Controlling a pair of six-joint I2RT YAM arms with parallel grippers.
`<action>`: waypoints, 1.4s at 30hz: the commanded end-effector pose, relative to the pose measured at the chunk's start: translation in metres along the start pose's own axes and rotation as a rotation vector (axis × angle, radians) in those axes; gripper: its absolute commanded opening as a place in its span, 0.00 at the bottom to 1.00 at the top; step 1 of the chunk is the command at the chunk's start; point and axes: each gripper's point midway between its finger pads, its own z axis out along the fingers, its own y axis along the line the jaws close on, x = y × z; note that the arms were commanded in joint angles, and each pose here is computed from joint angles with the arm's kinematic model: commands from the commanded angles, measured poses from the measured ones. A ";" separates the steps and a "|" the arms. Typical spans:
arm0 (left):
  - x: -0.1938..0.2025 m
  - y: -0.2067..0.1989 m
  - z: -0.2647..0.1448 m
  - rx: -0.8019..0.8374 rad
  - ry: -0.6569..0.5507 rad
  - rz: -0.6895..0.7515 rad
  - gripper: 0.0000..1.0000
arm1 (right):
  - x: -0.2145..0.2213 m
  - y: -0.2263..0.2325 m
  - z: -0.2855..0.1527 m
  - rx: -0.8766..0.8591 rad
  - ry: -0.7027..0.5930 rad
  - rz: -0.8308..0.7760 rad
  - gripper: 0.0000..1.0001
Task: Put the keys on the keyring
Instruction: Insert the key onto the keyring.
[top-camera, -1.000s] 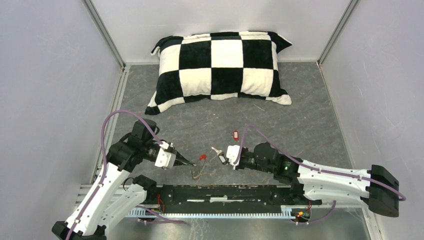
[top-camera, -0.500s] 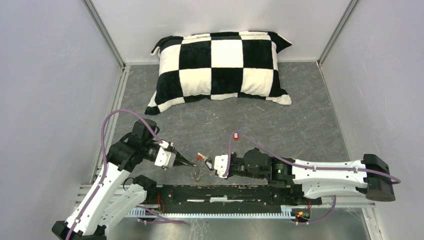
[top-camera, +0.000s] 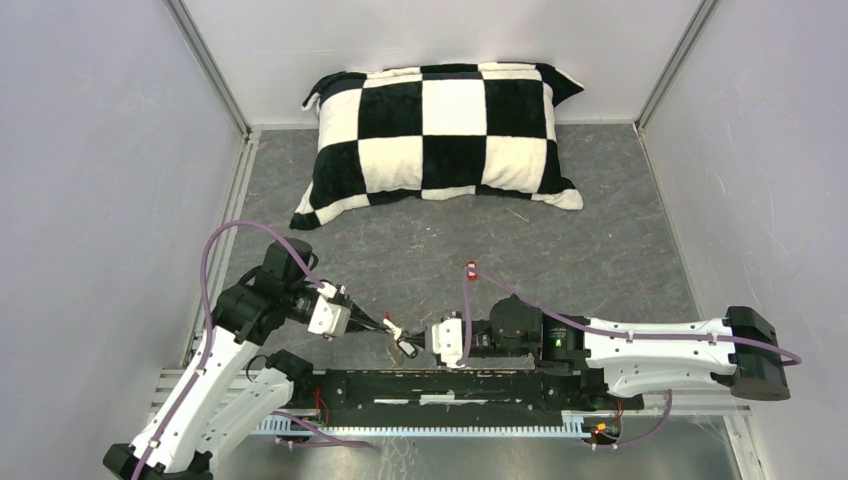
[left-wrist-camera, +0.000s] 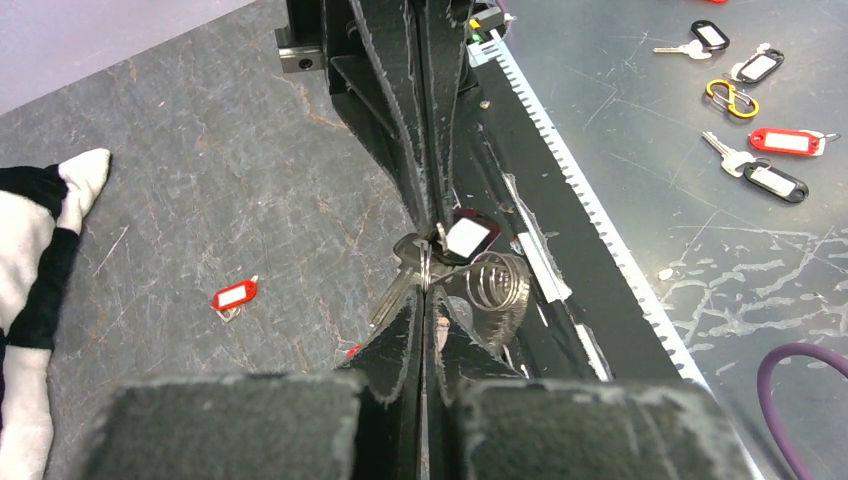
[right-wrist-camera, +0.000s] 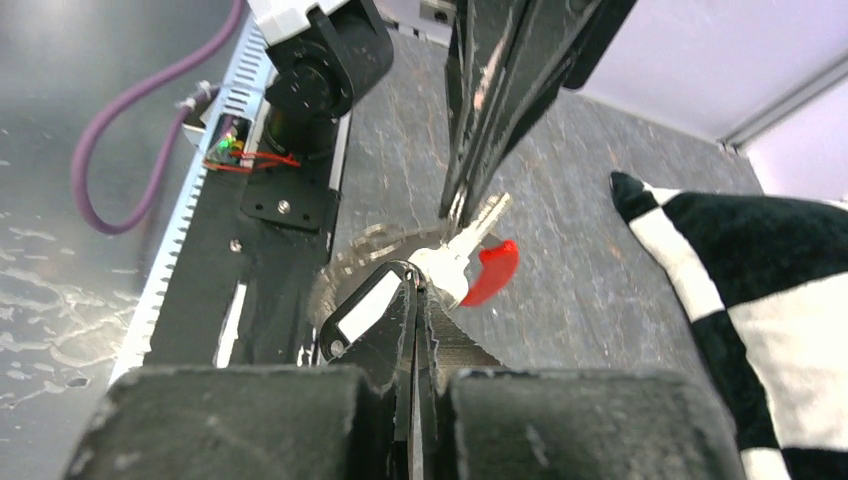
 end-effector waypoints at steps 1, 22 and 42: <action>-0.014 0.002 0.000 0.002 -0.035 0.016 0.02 | -0.050 -0.005 0.005 -0.019 -0.160 -0.025 0.00; -0.022 -0.002 -0.001 0.011 -0.063 0.040 0.02 | -0.035 -0.034 -0.010 0.099 -0.028 -0.234 0.00; -0.064 0.024 -0.001 -0.004 -0.175 -0.108 0.02 | -0.047 -0.040 -0.007 0.197 -0.150 -0.193 0.00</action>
